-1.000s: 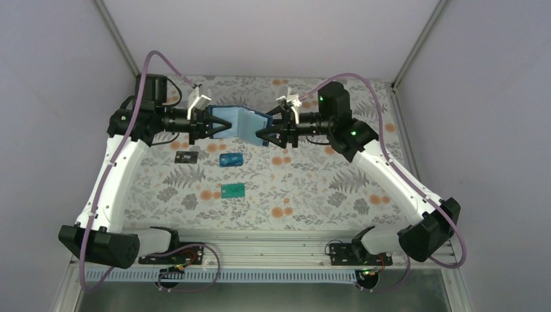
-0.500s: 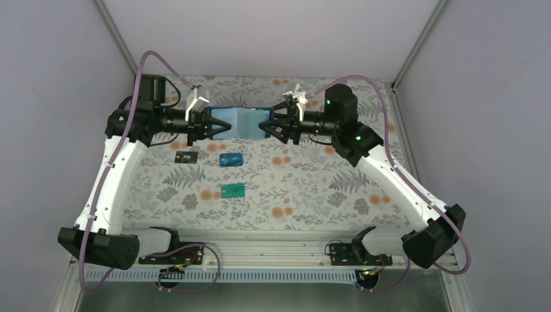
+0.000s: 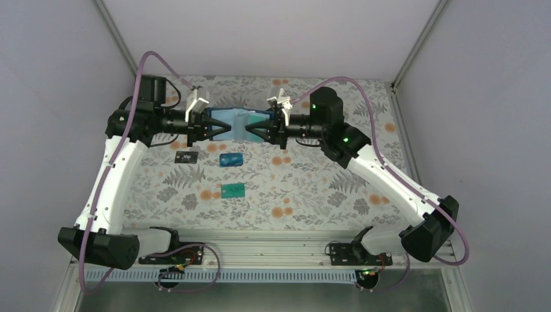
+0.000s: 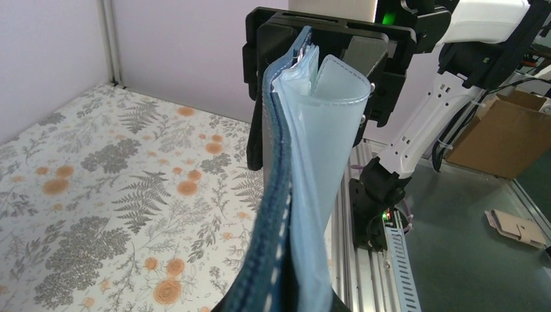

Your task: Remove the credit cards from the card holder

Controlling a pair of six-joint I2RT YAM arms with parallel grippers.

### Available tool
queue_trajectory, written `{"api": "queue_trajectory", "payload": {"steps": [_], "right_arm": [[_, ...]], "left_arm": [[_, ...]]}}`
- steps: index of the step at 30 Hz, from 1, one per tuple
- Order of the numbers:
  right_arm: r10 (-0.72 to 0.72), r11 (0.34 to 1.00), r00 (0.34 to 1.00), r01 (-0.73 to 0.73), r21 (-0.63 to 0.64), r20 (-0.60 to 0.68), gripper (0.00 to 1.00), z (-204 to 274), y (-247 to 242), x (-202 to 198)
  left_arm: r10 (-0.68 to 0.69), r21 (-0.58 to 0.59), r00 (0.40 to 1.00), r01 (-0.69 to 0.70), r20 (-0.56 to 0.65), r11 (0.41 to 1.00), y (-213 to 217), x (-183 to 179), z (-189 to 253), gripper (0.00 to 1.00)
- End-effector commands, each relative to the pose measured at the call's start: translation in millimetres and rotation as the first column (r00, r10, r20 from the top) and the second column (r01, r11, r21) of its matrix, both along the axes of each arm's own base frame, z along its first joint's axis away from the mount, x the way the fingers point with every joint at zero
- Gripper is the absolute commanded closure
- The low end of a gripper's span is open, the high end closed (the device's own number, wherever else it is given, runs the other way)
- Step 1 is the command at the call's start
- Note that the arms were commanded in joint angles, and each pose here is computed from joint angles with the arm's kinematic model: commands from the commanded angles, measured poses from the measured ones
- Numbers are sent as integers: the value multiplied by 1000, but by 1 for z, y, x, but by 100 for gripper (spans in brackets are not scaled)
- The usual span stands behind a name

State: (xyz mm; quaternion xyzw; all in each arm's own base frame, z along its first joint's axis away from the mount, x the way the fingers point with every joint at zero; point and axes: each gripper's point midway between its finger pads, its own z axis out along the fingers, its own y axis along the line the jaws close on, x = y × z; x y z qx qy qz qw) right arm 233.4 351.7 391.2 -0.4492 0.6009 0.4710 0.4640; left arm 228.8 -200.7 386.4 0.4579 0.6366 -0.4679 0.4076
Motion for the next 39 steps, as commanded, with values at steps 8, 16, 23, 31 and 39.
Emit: {"api": "queue_trajectory", "payload": {"steps": [8,16,23,31,39], "right_arm": [[18,999,999,-20,40,44,96,22,3,-7],[68,996,997,-70,54,27,96,25,8,-14],[103,993,994,-105,56,32,96,27,19,-20],[100,993,991,-105,50,93,76,31,5,-29],[-31,999,995,28,31,94,45,13,-37,-15]], "left_arm": [[-50,-42,999,50,17,998,-1,-10,3,67],[-47,-57,998,45,-32,997,-4,-4,-3,32],[-5,7,998,5,-66,1000,-15,11,-22,36],[-13,13,999,14,-43,1000,-14,6,-17,98],[-115,-79,993,113,-20,990,-11,-15,4,98]]}}
